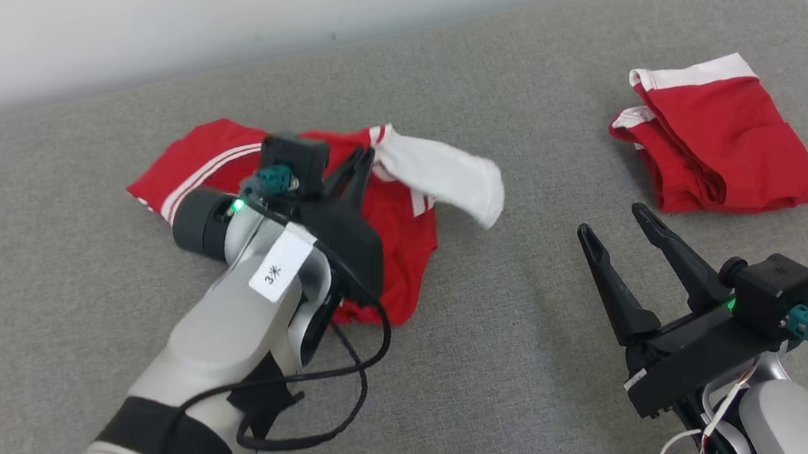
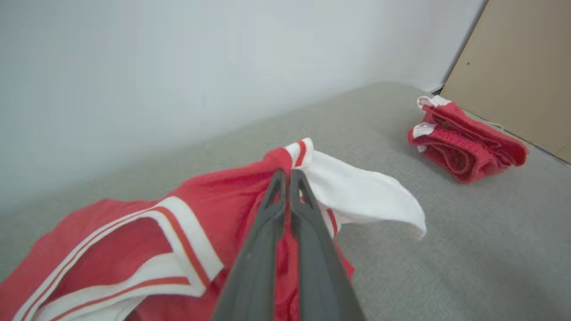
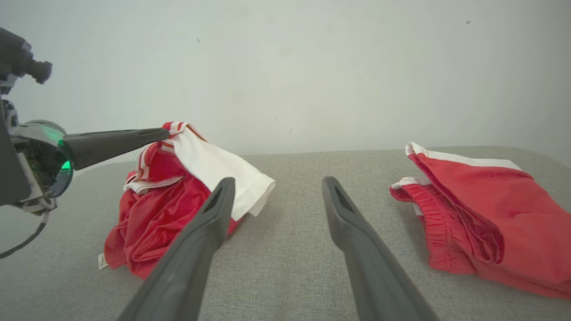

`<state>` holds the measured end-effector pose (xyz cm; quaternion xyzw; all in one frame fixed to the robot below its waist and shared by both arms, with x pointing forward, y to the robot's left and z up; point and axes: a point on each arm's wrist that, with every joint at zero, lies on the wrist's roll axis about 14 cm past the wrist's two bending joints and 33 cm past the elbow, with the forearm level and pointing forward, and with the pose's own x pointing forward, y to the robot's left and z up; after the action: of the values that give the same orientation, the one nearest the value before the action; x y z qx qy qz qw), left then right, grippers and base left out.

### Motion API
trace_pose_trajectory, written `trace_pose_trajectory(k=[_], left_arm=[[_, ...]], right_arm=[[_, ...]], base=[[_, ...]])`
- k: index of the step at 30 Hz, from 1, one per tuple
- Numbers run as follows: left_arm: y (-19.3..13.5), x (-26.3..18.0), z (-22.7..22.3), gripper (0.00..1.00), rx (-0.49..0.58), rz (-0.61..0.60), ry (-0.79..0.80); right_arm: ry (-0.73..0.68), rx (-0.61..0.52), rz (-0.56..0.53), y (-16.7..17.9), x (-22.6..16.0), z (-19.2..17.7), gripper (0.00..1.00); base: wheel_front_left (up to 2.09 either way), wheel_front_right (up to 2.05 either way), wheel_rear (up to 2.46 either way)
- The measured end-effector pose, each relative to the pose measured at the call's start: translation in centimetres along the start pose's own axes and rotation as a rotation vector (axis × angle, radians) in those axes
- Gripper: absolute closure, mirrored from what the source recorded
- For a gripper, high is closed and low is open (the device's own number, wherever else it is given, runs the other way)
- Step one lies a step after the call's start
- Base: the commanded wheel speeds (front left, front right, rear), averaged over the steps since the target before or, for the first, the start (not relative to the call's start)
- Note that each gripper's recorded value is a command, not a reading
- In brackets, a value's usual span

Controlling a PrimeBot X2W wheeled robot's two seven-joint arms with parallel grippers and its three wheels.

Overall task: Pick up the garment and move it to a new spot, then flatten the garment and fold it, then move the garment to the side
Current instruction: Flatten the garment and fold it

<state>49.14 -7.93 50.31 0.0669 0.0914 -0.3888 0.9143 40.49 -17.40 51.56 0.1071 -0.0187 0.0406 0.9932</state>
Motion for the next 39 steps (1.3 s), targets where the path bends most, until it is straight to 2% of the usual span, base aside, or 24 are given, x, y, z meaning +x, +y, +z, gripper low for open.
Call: trace_pose_trajectory(k=[7, 16, 21, 27, 31, 39], left_arm=[[-0.1, -0.1, 6.6, 1.00, 0.063, -0.014, -0.146], [-0.4, -0.6, 17.4, 1.00, 0.126, -0.024, -0.400], [-0.4, -1.7, 22.4, 1.00, 0.118, -0.021, -0.533], [1.3, -4.1, 26.1, 1.00, 0.046, 0.020, -0.657], [4.0, -5.1, 24.1, 1.00, 0.011, 0.088, -0.639], [9.6, -7.0, 11.7, 1.00, -0.114, 0.261, -0.414]], right_arm=[[-0.011, 0.003, 0.019, 0.7, -0.4, 0.5, 0.00], [-0.016, 0.009, 0.026, 1.0, -0.7, 0.7, 0.00], [-0.015, 0.010, 0.022, 0.9, -0.8, 0.6, 0.00], [-0.012, 0.013, 0.023, 0.9, -0.6, 0.4, 0.00], [-0.007, 0.016, 0.038, 1.4, -0.2, 0.2, 0.00], [0.014, 0.019, 0.087, 3.0, 0.9, -0.5, 0.00]], base=[[0.00, 0.00, 0.00], [0.00, 0.00, 0.00], [0.00, 0.00, 0.00], [0.00, 0.00, 0.00], [0.00, 0.00, 0.00], [0.00, 0.00, 0.00]])
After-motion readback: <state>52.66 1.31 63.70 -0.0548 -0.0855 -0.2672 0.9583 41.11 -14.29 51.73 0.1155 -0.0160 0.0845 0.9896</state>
